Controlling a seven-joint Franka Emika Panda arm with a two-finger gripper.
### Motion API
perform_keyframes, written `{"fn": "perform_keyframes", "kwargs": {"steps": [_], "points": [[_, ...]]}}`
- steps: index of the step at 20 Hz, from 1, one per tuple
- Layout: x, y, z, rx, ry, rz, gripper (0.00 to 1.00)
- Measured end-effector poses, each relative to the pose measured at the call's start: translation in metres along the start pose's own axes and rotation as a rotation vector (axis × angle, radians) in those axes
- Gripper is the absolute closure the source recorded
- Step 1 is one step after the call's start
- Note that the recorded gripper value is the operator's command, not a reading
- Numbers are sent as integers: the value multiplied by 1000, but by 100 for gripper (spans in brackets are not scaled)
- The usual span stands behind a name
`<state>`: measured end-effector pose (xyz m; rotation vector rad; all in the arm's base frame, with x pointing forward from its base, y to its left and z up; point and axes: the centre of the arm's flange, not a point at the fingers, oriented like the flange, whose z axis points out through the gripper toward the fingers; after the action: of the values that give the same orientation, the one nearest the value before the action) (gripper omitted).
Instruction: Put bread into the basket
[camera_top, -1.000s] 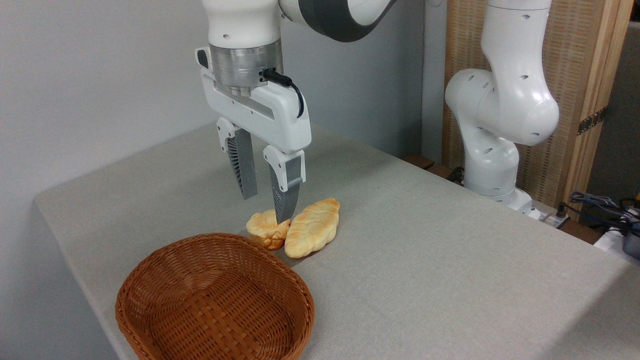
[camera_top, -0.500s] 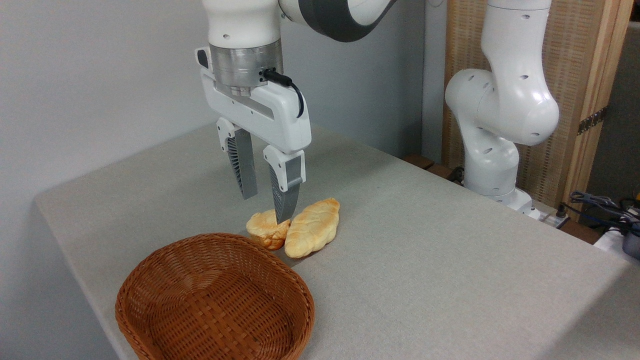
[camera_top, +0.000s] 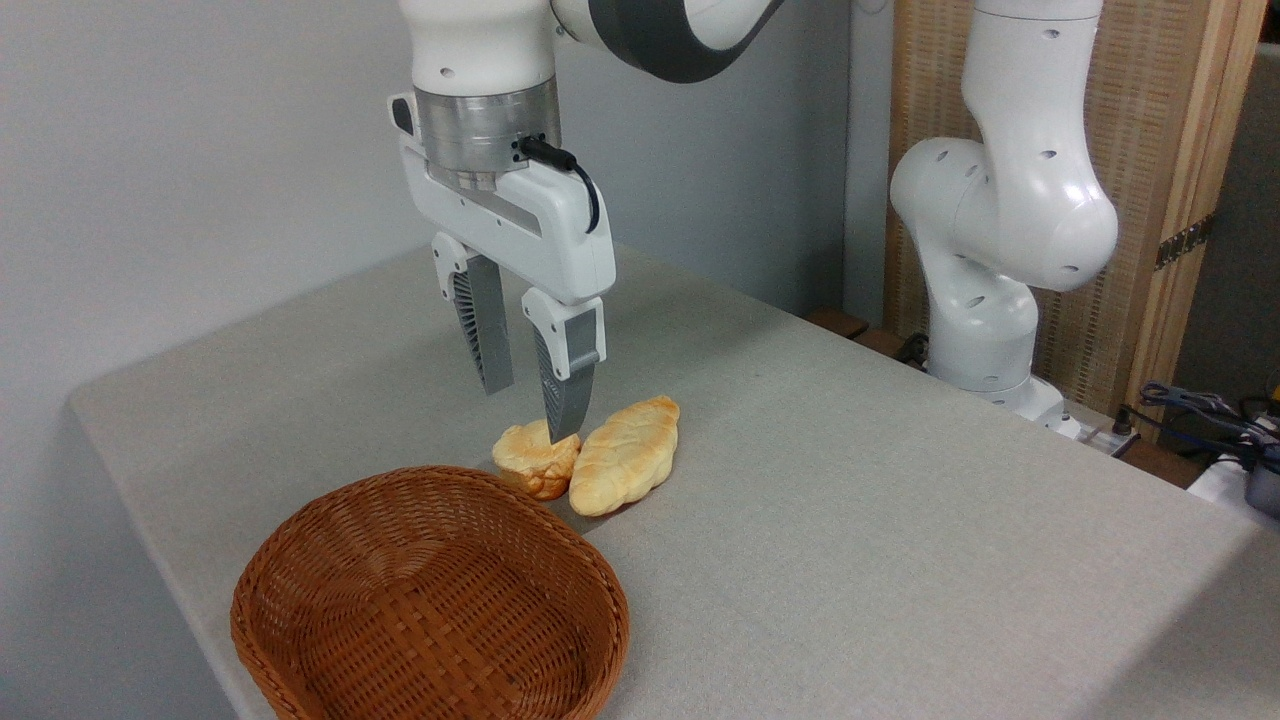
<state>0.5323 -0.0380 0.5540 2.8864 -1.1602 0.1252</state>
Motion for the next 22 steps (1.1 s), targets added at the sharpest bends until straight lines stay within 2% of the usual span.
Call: {"fn": "perform_keyframes", "kwargs": {"steps": [4, 9, 12, 16, 22], "points": [[1, 8, 22, -30, -36, 25, 0], [21, 45, 42, -63, -65, 209, 0], [29, 60, 58, -85, -88, 289, 0], [43, 76, 84, -113, -125, 361, 0], [56, 89, 104, -138, -135, 418, 0]]}}
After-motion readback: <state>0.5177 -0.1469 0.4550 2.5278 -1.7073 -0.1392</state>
